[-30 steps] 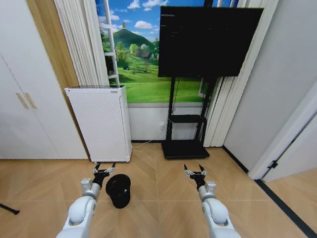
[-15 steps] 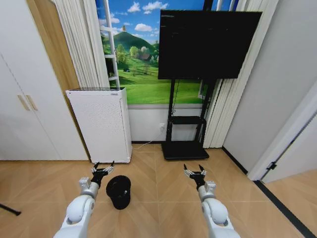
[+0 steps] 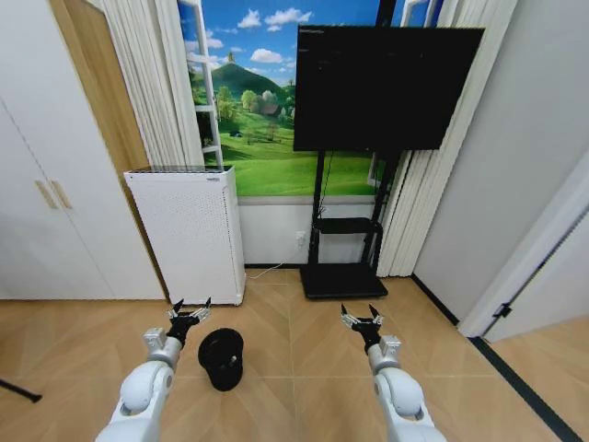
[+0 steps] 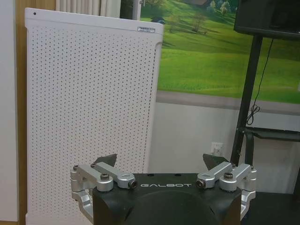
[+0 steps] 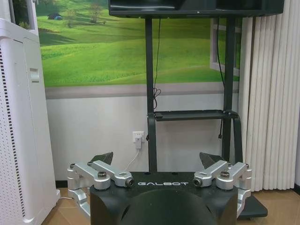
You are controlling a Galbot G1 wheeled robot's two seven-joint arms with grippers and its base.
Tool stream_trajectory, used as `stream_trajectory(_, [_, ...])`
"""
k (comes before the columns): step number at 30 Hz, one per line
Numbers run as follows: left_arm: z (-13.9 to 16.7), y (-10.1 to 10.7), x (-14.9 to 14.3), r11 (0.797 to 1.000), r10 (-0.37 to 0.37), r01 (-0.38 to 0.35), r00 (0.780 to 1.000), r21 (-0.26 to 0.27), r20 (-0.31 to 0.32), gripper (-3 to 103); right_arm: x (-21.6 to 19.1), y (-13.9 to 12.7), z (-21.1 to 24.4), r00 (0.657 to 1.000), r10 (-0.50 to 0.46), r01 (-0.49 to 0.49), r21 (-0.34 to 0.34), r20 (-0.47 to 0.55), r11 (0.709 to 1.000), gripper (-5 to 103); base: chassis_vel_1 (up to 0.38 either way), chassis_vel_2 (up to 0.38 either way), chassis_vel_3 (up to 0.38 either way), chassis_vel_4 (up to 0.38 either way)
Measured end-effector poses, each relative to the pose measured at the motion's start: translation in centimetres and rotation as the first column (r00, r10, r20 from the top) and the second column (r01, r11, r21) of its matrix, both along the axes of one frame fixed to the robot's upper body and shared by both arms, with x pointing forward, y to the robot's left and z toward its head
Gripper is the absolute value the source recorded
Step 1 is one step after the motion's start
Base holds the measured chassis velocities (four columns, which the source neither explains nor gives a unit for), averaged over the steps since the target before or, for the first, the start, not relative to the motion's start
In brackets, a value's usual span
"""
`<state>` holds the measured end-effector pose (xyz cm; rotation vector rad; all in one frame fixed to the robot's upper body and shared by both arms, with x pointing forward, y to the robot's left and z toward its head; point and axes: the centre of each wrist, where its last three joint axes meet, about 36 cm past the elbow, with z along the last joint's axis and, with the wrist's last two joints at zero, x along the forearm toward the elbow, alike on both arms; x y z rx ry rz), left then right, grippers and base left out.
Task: Pick up the trash bin and place the garbage on the floor into it.
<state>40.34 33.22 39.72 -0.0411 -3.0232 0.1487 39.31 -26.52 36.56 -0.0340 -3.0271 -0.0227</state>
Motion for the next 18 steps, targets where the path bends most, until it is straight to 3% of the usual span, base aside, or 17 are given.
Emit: stream_trajectory(18, [0.4, -0.19, -0.14, 1.0, -0.009, 0.009, 1.0, 0.001, 0.007, 100, -0.04, -0.35, -0.14, 1.0, -0.007, 0.007, -0.001, -0.003, 1.0, 100, 0.0, 0.0, 0.0, 0.0])
